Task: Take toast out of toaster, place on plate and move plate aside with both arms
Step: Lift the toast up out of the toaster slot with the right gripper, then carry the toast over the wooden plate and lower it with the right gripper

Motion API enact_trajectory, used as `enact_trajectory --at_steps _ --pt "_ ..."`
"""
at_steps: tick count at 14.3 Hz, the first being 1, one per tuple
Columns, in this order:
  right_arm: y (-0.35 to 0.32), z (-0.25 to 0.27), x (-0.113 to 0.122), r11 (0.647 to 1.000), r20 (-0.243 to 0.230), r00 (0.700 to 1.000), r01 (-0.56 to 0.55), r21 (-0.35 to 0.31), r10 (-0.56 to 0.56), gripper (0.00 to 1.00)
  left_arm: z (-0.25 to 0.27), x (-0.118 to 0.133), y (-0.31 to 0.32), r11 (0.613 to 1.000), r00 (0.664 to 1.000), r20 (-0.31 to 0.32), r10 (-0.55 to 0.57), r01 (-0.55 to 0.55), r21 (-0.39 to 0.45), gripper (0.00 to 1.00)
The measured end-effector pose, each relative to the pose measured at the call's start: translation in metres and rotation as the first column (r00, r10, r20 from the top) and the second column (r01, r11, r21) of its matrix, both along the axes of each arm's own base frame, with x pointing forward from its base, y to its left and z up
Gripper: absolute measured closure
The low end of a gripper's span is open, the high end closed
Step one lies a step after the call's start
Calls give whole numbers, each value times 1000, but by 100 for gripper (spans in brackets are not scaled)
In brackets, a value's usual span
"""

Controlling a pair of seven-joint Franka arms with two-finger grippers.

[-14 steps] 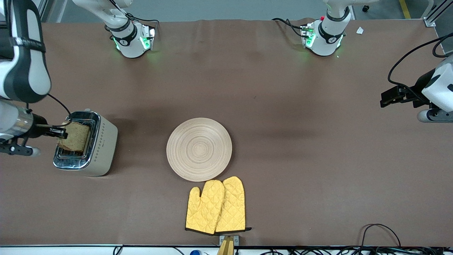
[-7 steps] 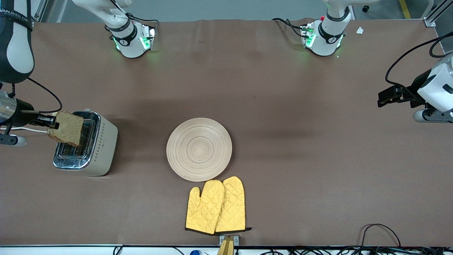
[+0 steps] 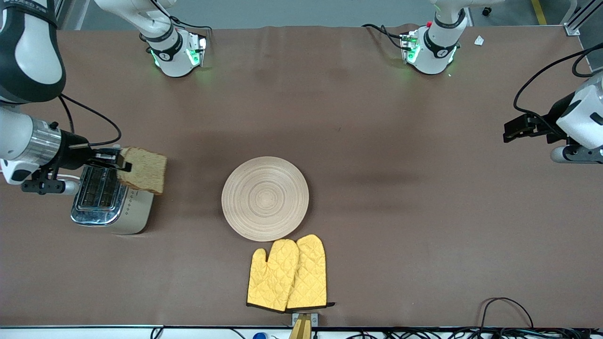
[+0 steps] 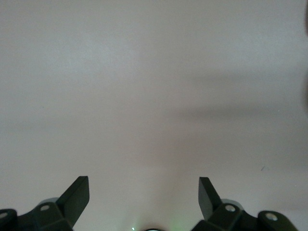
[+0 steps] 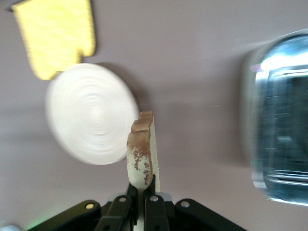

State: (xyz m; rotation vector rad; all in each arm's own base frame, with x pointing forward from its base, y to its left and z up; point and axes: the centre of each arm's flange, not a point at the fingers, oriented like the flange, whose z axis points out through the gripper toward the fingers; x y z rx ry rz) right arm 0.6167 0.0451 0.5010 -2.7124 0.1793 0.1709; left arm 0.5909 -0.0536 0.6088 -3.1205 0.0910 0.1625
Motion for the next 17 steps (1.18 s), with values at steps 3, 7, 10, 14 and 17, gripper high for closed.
enact_trajectory --at_steps 3,7,10,14,17 --pt "16 -56 13 989 -46 996 82 127 -77 93 -1 0 1 1000 1000 -2 2 -2 0 0" --pt "61 -130 13 949 -145 978 184 257 -150 93 -3 1 9 1000 1000 -7 14 -14 1 0" --pt "95 -157 10 933 -161 971 217 289 -176 93 -3 1 9 1000 1000 -9 14 -14 1 0" --pt "138 -182 -3 934 -141 975 207 291 -172 93 -4 1 9 1000 1000 -10 15 -15 1 0" --pt "164 -193 -8 936 -117 977 207 285 -180 93 -8 -2 10 1000 999 -45 15 -15 4 0"
